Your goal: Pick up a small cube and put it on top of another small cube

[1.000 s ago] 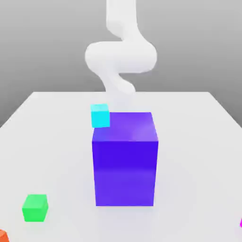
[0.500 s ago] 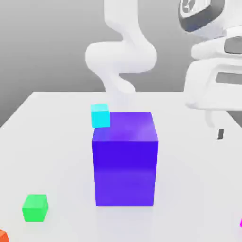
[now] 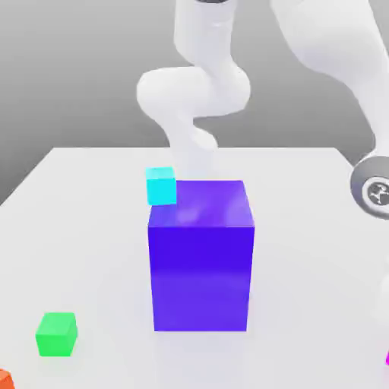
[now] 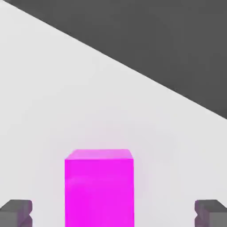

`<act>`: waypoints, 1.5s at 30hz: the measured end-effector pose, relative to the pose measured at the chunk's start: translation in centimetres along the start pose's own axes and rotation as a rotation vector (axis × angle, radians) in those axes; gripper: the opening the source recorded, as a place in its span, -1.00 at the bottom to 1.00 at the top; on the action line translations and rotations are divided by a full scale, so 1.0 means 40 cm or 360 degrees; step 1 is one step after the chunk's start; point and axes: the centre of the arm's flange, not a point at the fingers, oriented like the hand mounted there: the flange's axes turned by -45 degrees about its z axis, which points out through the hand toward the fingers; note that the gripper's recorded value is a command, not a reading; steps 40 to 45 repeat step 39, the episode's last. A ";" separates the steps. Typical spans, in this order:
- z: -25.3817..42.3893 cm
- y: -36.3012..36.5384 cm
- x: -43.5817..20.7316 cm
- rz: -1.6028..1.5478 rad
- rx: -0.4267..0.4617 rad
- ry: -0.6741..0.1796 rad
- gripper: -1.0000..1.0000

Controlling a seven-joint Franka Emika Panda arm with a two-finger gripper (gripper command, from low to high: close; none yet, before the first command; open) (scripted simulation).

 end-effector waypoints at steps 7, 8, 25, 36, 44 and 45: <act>0.051 -0.002 -0.003 -0.0003 0.0002 -0.0002 -1.00; 0.039 -0.003 -0.002 -0.0003 0.0003 -0.0002 -1.00; -0.156 0.783 -0.279 0.1104 -0.0070 -0.0064 -1.00; -0.081 1.199 -0.772 0.2081 -0.0003 -0.0004 1.00; -0.081 1.199 -0.772 0.2081 -0.0003 -0.0004 1.00; -0.081 1.199 -0.772 0.2081 -0.0003 -0.0004 1.00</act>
